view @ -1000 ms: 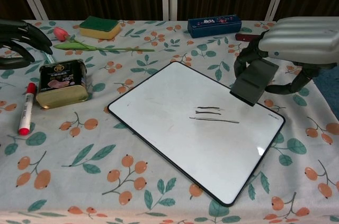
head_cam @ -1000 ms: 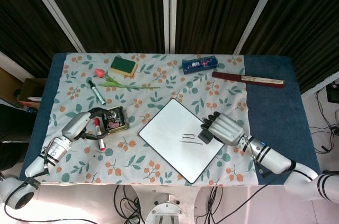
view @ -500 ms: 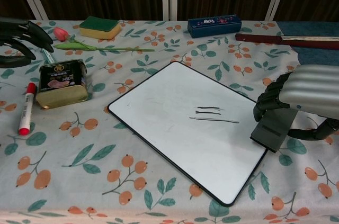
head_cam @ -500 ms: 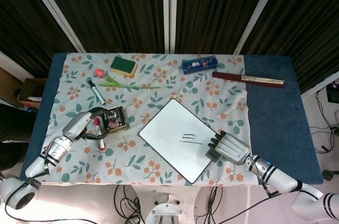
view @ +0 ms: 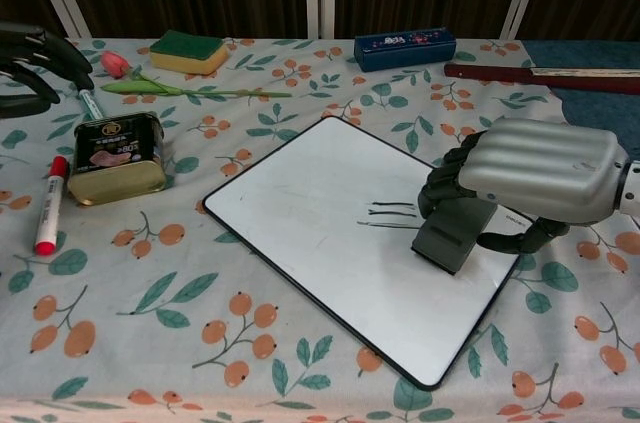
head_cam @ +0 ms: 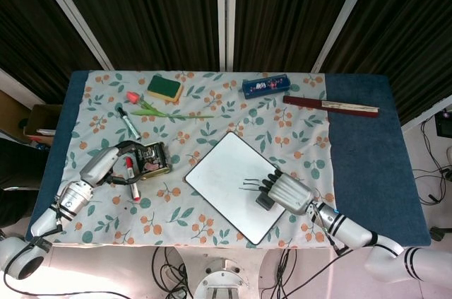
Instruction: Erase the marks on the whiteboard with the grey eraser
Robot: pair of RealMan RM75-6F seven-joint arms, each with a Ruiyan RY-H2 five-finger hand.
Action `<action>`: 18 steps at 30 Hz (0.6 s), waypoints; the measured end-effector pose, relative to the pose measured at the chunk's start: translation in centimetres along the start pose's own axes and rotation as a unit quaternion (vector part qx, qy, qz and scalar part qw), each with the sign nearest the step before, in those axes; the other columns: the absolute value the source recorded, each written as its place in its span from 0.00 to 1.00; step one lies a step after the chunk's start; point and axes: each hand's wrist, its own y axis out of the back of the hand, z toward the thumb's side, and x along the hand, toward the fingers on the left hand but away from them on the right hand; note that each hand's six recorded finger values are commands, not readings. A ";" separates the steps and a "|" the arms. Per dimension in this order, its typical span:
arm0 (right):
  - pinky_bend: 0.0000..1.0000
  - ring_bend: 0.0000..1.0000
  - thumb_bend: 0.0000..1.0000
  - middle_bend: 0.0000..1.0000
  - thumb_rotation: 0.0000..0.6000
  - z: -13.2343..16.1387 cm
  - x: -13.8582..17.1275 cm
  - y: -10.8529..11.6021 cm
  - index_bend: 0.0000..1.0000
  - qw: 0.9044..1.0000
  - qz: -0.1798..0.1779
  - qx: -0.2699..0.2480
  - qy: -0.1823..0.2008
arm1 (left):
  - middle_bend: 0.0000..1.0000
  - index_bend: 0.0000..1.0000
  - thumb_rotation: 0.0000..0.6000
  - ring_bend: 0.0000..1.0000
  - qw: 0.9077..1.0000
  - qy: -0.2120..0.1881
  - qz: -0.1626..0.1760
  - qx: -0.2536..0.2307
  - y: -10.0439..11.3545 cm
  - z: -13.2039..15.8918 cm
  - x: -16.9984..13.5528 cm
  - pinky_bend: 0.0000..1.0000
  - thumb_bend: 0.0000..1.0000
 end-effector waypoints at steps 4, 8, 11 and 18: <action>0.35 0.43 0.32 0.53 1.00 0.6 -1.8 0.3 0.52 1.000 -0.008 -0.001 0.001 | 0.26 0.28 0.76 0.17 1.000 0.003 0.002 0.000 0.3 -0.2 -0.1 0.27 0.27; 0.35 0.43 0.32 0.53 1.00 0.9 -3.9 0.8 0.51 1.000 -0.016 0.003 0.002 | 0.26 0.28 0.73 0.17 1.000 0.005 0.005 -0.004 0.5 -0.2 -0.2 0.27 0.26; 0.35 0.43 0.32 0.53 1.00 1.0 -5.4 1.2 0.51 1.000 -0.017 0.006 0.002 | 0.26 0.28 0.72 0.17 1.000 0.003 0.011 -0.005 0.7 -0.2 -0.3 0.27 0.27; 0.35 0.43 0.32 0.53 1.00 1.7 -8.6 2.7 0.51 0.999 -0.036 0.027 0.002 | 0.26 0.27 0.72 0.17 0.999 0.009 0.029 -0.008 1.9 -0.7 -0.6 0.27 0.26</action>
